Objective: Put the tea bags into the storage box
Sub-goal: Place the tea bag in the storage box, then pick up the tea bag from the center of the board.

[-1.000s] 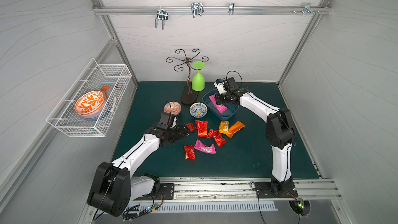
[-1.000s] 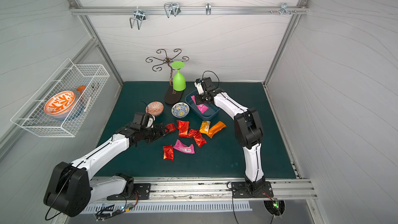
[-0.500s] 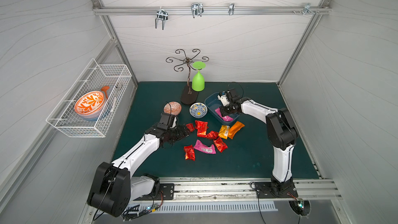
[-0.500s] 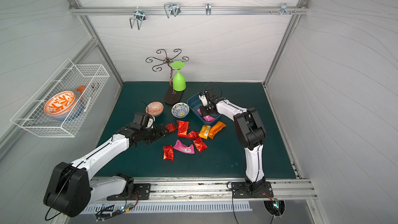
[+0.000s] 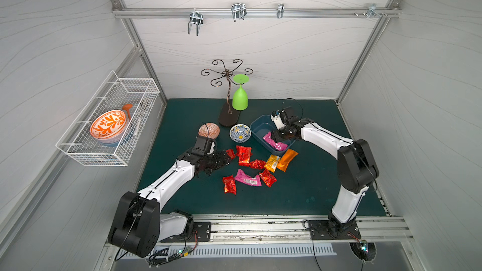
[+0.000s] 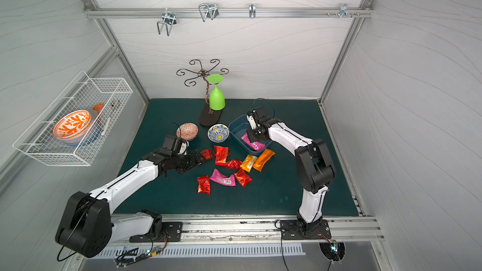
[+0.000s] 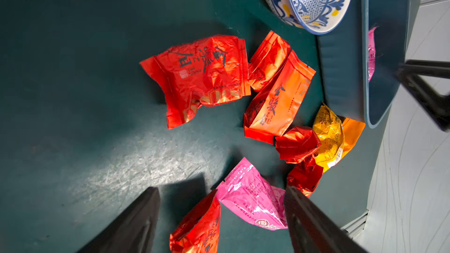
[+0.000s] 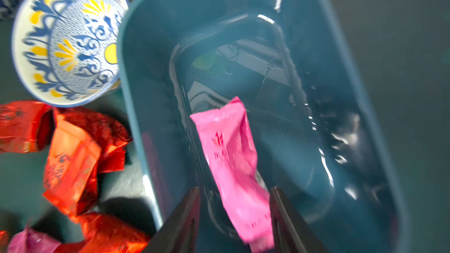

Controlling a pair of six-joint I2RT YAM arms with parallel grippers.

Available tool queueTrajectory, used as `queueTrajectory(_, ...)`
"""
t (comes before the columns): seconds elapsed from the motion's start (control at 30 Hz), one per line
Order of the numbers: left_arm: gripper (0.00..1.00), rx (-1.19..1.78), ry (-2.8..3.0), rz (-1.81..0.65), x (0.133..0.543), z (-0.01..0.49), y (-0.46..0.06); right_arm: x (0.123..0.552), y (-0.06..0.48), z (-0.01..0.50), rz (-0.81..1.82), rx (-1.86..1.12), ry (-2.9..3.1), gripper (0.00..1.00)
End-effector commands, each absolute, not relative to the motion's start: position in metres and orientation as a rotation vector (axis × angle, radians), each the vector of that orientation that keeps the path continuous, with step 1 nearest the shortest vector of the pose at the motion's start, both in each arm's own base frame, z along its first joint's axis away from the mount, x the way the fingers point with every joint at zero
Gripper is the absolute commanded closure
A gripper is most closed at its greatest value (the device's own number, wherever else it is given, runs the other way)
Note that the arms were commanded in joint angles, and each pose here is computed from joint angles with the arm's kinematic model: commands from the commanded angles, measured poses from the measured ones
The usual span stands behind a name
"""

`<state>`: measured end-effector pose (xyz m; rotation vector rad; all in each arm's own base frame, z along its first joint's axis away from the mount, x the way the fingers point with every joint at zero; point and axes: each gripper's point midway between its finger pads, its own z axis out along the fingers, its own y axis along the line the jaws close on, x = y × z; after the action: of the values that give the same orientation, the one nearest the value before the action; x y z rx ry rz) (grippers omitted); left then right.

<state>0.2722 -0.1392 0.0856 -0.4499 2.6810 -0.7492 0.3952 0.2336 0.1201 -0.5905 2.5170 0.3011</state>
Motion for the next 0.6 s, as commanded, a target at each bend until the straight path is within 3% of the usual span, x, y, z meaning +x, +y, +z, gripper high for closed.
queueTrajectory(0.0, 0.16, -0.392, 2.621, -0.793, 0.290, 0.106, -0.150, 0.377, 0.207, 0.168, 0.306, -0.421, 2.499, 0.46)
queueTrajectory(0.1, 0.16, -0.380, 2.621, -0.798, 0.294, 0.106, -0.154, 0.354, 0.186, 0.180, 0.379, -0.289, 2.517, 0.46)
queueTrajectory(0.37, 0.16, -0.338, 2.643, -0.799, 0.301, 0.107, -0.164, 0.292, 0.131, 0.155, 0.536, 0.094, 2.576, 0.48)
queueTrajectory(0.57, 0.16, -0.319, 2.668, -0.800, 0.307, 0.107, -0.171, 0.272, 0.127, 0.125, 0.737, 0.286, 2.594, 0.51)
